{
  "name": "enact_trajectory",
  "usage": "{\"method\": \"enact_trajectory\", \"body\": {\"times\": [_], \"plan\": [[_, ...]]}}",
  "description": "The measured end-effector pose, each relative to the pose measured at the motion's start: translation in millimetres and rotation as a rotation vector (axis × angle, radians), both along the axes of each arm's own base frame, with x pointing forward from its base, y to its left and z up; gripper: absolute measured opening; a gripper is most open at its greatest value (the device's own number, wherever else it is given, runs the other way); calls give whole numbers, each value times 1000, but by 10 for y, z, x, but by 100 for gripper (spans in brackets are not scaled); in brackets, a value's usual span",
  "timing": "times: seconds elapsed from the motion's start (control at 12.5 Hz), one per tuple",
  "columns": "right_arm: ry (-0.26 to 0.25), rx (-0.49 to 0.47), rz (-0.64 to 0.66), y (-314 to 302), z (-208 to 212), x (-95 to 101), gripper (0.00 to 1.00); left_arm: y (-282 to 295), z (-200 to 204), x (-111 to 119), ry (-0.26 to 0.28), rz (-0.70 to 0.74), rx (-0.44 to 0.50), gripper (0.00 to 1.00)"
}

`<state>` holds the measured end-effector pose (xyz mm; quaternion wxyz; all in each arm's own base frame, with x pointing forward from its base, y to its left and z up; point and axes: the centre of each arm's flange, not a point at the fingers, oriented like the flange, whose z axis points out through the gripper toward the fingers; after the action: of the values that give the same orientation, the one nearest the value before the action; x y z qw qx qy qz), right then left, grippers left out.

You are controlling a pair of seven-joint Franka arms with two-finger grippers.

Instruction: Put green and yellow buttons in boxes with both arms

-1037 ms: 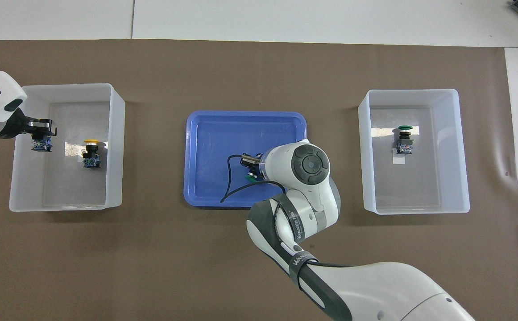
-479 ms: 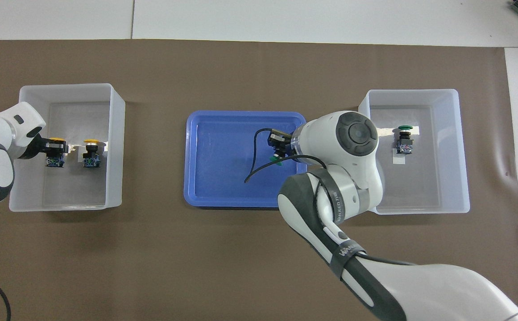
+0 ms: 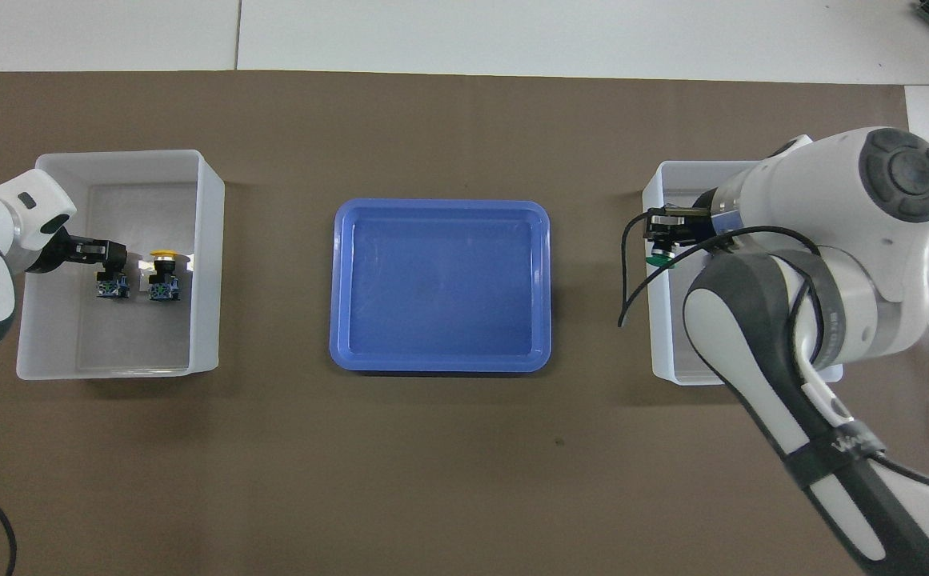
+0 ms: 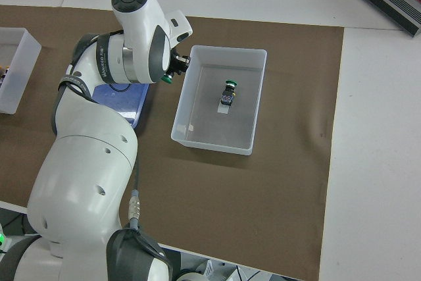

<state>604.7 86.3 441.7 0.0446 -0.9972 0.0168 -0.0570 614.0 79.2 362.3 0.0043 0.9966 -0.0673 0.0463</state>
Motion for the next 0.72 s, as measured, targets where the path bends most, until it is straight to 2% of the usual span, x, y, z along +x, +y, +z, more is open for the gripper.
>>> {"method": "enact_trajectory", "body": {"times": [0.24, 0.4, 0.56, 0.72], "plan": [[57, -30, 189, -578, -394, -116, 43, -9, 752, 169, 66, -11, -12, 67], [86, -34, 277, -623, -641, -232, 43, -41, 1213, 153, 116, -16, -20, 67], [84, -40, 321, -588, -871, -335, 43, -181, 1558, 77, 186, 11, -28, 67], [67, -46, 323, -581, -1061, -409, 42, -506, 1787, 30, 206, 21, -24, 67]]}}
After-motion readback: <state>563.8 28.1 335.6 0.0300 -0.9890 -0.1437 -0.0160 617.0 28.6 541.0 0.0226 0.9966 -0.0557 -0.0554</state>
